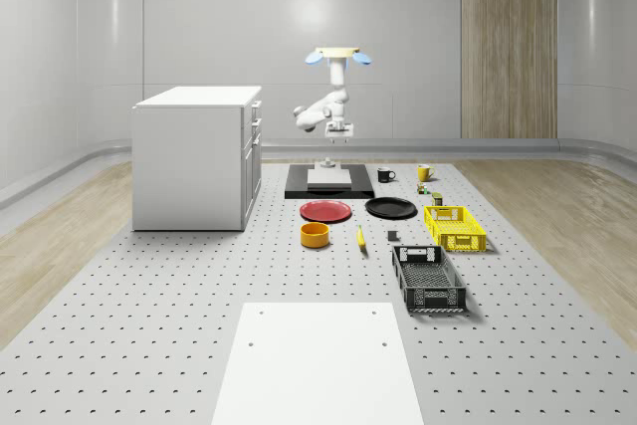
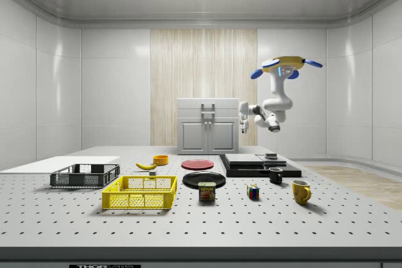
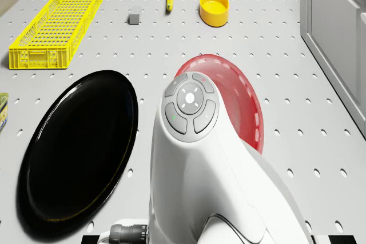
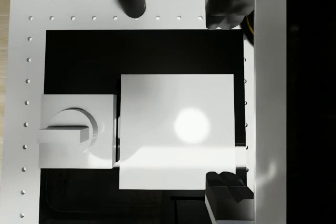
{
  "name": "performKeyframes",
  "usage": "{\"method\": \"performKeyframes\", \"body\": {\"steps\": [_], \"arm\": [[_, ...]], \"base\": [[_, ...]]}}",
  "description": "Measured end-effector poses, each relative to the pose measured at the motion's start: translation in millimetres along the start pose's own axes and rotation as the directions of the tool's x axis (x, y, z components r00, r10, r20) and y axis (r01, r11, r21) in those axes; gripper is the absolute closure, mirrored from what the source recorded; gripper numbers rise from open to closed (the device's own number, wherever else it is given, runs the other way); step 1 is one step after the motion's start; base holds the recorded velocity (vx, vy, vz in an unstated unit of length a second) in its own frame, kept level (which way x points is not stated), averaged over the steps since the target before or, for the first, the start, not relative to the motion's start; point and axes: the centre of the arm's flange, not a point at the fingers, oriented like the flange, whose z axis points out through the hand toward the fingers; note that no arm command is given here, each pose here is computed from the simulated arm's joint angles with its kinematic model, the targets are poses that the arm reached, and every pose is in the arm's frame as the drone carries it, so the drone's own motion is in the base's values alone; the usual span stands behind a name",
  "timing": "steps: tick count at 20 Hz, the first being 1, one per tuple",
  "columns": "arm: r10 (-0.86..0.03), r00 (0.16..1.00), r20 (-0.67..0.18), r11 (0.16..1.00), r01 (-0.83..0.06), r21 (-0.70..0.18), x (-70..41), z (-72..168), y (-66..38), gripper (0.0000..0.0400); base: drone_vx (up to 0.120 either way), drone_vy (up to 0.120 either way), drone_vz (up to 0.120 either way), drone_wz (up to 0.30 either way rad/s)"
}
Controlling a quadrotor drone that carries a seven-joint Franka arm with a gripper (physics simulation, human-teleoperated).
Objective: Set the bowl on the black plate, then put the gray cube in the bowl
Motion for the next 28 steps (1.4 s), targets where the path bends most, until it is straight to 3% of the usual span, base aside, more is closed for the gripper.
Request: {"method": "performKeyframes", "body": {"steps": [5, 9, 17, 21, 28], "arm": [[0.0, 1.0, -0.012, 1.0, 0.0, -0.011, -1.1, -0.1, -1.1, 0.0], [0.0, 1.0, -0.016, 1.0, 0.0, -0.015, -1.5, -0.1, -1.5, 0.0], [0.0, 1.0, -0.019, 1.0, 0.0, -0.017, -1.8, -0.1, -1.7, 0.0], [0.0, 1.0, -0.019, 1.0, 0.0, -0.018, -1.8, -0.1, -1.8, 0.0], [0.0, 1.0, -0.02, 1.0, 0.0, -0.018, -1.8, -0.1, -1.8, 0.0]], "base": [[0.12, 0.0, -0.12, 0.0], [0.12, -0.08, -0.01, 0.0], [0.12, 0.0, 0.0, 0.0], [0.12, 0.0, -0.11, 0.0], [0.12, 0.0, -0.029, 0.0]]}}
